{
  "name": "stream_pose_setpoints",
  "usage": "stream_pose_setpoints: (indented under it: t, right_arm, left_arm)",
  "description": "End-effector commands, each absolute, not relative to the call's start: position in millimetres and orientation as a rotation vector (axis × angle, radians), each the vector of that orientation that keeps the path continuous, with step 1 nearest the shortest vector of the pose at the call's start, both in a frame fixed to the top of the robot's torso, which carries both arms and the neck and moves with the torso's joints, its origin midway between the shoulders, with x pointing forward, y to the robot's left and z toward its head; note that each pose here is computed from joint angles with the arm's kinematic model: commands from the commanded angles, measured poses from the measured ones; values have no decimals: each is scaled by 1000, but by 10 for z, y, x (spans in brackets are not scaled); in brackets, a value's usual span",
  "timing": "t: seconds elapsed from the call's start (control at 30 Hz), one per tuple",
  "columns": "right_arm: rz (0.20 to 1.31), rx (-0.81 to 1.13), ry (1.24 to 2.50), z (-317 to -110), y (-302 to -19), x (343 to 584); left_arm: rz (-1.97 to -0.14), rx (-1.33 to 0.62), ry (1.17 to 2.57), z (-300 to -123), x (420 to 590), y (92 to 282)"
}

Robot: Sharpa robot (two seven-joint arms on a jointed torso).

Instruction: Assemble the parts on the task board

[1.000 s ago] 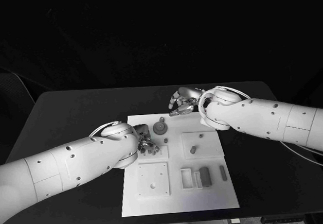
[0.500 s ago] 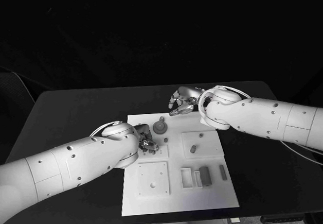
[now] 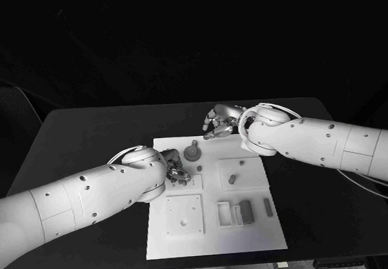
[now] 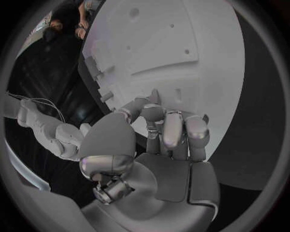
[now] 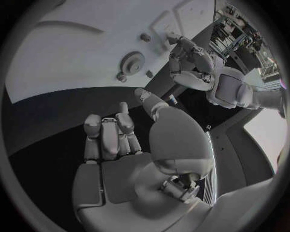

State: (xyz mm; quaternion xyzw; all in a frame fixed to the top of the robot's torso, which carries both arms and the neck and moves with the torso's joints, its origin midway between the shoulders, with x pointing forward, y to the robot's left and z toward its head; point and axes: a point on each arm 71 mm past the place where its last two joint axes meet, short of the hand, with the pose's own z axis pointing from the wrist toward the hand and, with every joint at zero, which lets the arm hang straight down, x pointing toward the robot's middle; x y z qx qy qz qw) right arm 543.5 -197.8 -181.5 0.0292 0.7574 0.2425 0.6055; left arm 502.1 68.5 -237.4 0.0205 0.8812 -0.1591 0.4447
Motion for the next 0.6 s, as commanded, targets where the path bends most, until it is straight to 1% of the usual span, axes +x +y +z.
stream_pose_setpoints:
  t: [0.03,0.6]
  right_arm:
    - [559,49,1763,-1820,-1968,5430]
    - [559,48,1766,-1822,-1971,5429]
  left_arm:
    - [-415,52,2187,-2374,5010,671]
    - [-451,36,2234,-2391,4940,656]
